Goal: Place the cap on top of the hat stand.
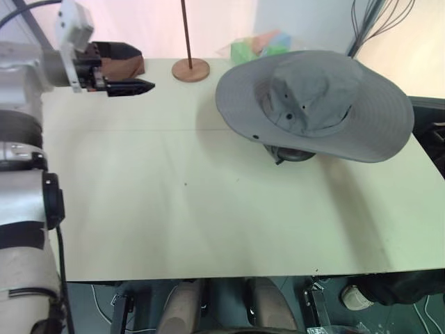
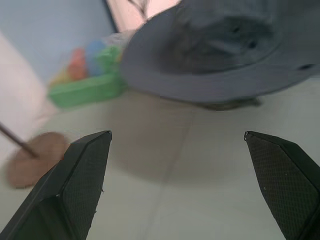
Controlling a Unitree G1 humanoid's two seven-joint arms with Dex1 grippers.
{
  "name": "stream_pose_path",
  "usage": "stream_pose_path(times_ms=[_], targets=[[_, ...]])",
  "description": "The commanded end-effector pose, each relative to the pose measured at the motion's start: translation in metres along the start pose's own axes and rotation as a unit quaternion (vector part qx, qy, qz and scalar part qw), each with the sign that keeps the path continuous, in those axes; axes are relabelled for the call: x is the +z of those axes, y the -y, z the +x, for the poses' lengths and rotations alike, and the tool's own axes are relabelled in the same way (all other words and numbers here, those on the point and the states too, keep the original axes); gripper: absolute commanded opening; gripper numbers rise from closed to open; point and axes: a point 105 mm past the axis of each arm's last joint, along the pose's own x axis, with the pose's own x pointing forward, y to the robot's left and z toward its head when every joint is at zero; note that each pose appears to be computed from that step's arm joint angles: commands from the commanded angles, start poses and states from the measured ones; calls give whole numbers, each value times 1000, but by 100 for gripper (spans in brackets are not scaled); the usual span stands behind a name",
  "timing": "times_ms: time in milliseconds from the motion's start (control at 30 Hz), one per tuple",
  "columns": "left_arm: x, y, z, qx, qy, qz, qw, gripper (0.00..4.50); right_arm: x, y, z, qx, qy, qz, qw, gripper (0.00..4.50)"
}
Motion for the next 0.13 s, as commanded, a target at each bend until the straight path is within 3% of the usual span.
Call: stream_pose_path(times_ms=[33, 133], targets=[[11, 12, -6, -31, 10, -10, 999, 446, 8, 1, -1, 1, 4, -21, 1000, 450], [7, 21, -3, -50, -5, -10, 999, 446, 6, 1, 3, 3, 4, -21, 1000, 450]])
